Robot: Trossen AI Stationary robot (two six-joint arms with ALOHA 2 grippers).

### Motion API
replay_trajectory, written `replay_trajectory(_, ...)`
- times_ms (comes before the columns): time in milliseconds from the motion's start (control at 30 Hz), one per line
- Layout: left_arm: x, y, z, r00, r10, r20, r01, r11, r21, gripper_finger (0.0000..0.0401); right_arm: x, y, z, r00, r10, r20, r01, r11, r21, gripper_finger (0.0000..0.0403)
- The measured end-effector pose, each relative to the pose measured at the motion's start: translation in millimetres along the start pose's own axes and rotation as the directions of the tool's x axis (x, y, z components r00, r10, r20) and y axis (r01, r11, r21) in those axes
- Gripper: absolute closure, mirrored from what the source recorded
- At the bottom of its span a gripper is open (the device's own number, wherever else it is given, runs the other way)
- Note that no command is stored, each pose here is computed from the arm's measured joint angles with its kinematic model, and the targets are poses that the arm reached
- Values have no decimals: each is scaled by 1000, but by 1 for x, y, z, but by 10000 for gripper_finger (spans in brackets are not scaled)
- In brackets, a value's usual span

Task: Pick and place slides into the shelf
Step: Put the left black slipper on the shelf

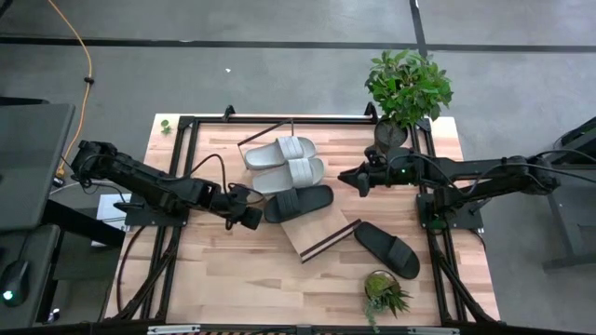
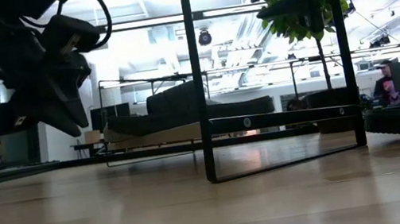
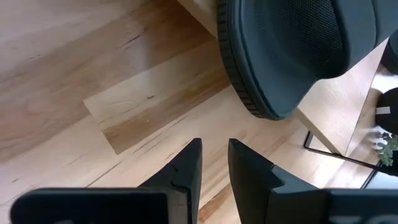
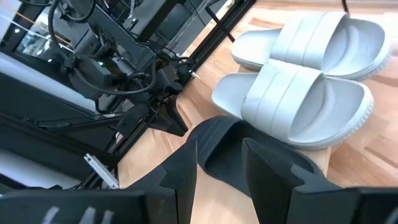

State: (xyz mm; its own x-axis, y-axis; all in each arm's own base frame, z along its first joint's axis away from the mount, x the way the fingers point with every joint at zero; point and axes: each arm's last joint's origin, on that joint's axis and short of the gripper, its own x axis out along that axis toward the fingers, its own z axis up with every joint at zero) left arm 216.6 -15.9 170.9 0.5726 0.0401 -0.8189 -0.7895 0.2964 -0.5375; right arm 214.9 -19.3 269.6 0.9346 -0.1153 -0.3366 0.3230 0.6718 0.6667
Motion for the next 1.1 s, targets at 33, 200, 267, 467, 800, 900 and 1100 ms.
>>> replay_trajectory(33, 0, 0, 0, 1000, 0, 4, 0, 1000, -1, 334, 0, 0, 0, 1000, -5, 6, 5, 1000, -5, 284)
replay_trajectory(200, 0, 0, 1, 1000, -2, 18, 2, 1000, -9, 334, 0, 0, 0, 1000, -12, 12, 12, 1000, -15, 284)
replay_trajectory(267, 0, -1, 1, 1000, -10, 17, 10, 1000, -12, 334, 0, 0, 0, 1000, -12, 12, 12, 1000, -15, 284)
replay_trajectory(467, 5, 0, 0, 1000, 5, -7, -5, 1000, 0, 334, 0, 0, 0, 1000, -13, 11, 13, 1000, -19, 284)
replay_trajectory(800, 16, -4, -1, 999, -23, -32, 23, 999, -25, 334, 0, -1, 0, 1000, -17, 7, 17, 1000, -19, 284)
replay_trajectory(900, 16, -6, -1, 999, -37, -10, 37, 999, -29, 334, 0, -1, -1, 1000, -20, 4, 21, 1000, -20, 284)
replay_trajectory(1100, 16, -6, 0, 999, -35, 14, 35, 998, -49, 334, 0, -1, -1, 1000, -24, 1, 24, 999, -23, 284)
